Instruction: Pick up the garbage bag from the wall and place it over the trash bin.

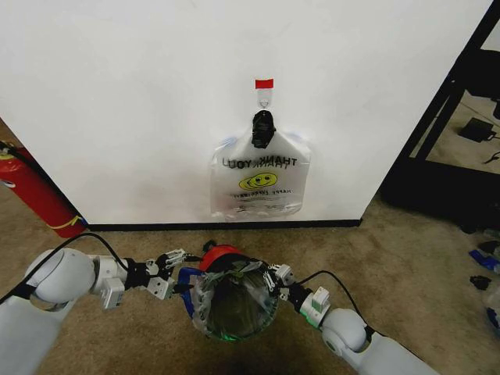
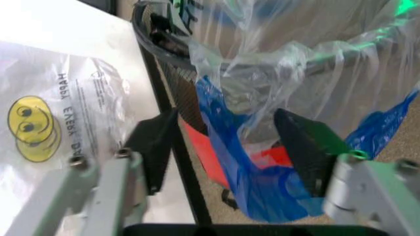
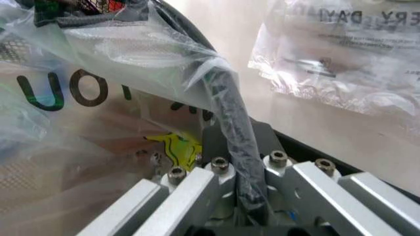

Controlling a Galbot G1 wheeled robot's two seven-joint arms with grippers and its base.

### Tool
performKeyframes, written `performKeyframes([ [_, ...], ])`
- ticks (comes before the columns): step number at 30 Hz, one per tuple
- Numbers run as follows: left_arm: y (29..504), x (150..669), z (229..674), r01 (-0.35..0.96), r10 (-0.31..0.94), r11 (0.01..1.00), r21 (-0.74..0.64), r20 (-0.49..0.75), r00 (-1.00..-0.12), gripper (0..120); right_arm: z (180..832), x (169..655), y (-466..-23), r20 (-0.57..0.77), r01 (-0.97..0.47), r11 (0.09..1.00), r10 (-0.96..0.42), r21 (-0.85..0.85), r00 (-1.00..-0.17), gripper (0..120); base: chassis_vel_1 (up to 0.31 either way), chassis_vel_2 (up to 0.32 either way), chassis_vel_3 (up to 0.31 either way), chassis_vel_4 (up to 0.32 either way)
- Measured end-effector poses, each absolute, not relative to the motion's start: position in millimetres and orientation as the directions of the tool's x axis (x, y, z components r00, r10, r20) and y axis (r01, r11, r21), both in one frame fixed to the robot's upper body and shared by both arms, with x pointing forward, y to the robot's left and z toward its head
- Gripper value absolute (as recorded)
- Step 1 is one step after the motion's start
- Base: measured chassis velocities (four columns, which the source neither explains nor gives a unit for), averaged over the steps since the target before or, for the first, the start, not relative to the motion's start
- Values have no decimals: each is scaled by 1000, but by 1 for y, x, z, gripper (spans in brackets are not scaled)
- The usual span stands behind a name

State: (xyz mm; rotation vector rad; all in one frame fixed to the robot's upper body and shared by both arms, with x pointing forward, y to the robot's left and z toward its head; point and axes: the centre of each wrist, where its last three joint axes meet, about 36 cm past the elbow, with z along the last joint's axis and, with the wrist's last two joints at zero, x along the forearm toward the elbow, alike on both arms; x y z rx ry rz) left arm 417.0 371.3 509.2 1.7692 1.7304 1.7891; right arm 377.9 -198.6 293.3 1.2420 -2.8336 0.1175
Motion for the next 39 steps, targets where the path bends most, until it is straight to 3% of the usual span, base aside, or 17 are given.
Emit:
performKeyframes([
  [3,370,418,509,606,708,-358,711,629,-320,43,293,377,-198,72,-737,674,-734,-51,-675,0,0,0,0,0],
  [7,370,418,508,607,708,-358,710,630,-319,41,293,377,-197,72,-737,673,-734,-51,-675,0,0,0,0,0],
  [8,371,417,506,616,714,-352,704,628,-310,25,293,377,-196,69,-737,675,-733,-49,-676,0,0,0,0,0],
  [15,374,412,501,632,755,-253,732,558,-343,1,293,374,-193,70,-737,675,-734,-41,-676,0,0,0,0,0],
  [27,381,408,485,691,792,30,722,404,-457,0,289,372,-193,80,-734,678,-731,-34,-678,0,0,0,0,0],
  [33,386,406,489,644,751,104,758,365,-550,0,286,370,-194,85,-728,685,-725,-14,-684,0,0,0,0,0],
  [39,390,407,483,617,702,88,782,391,-595,0,287,367,-192,78,-721,692,-721,31,-688,0,0,0,0,0],
])
